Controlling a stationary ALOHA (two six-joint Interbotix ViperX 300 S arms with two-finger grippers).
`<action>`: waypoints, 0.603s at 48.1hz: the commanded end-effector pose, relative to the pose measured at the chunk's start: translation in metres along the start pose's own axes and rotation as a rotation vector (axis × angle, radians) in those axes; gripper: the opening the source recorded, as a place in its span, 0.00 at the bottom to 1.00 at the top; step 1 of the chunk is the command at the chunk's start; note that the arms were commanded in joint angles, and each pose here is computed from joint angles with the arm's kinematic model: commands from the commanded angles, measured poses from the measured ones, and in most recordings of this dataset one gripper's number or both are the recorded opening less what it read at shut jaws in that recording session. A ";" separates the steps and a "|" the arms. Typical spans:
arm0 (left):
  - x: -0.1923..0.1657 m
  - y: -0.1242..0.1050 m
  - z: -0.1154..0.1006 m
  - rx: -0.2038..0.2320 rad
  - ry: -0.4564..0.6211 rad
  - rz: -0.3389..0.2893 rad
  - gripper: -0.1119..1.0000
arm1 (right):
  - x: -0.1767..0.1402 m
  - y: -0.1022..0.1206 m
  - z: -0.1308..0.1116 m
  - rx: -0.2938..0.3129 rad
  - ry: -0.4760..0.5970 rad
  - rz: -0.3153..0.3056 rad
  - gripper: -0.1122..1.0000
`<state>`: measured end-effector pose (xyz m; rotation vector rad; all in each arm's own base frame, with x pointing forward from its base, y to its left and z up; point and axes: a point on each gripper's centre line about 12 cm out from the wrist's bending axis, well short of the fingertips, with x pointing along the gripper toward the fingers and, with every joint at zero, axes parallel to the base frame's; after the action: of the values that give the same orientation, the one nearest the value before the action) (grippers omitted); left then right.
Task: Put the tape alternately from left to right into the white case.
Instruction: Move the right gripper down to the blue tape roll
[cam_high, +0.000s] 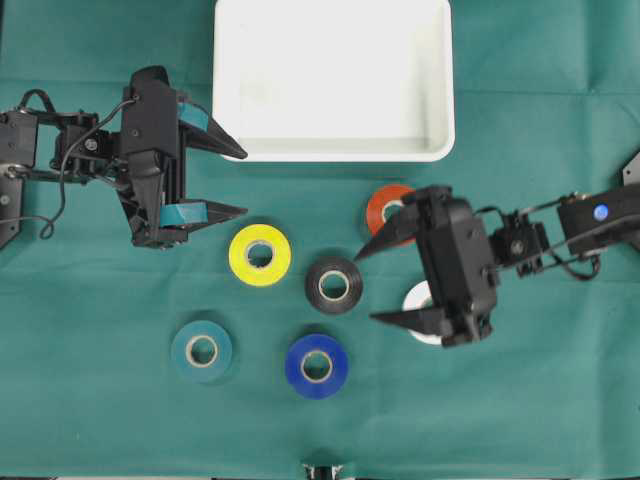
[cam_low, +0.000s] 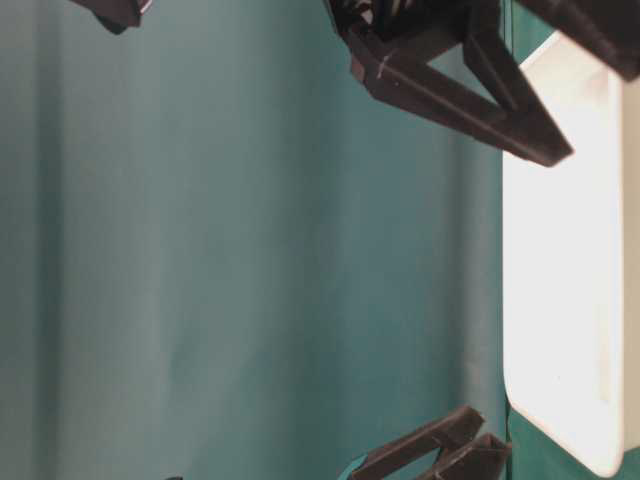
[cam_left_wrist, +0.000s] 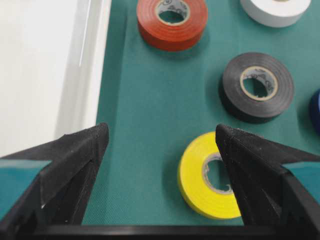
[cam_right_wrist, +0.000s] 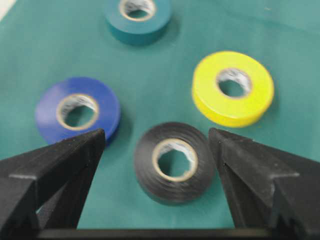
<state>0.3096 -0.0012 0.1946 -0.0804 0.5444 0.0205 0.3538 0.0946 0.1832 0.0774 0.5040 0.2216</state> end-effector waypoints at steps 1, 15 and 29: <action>-0.001 -0.001 0.011 -0.002 -0.030 -0.004 0.95 | 0.003 0.008 0.012 -0.008 -0.019 0.018 0.87; -0.001 -0.001 0.009 -0.002 -0.026 -0.003 0.95 | 0.026 0.024 0.013 -0.027 0.066 0.039 0.87; 0.000 -0.007 0.008 0.007 -0.023 -0.019 0.95 | 0.048 0.027 0.014 -0.031 0.157 0.026 0.87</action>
<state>0.3097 -0.0050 0.1935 -0.0770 0.5494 0.0087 0.3880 0.1269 0.1650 0.0369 0.6729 0.2556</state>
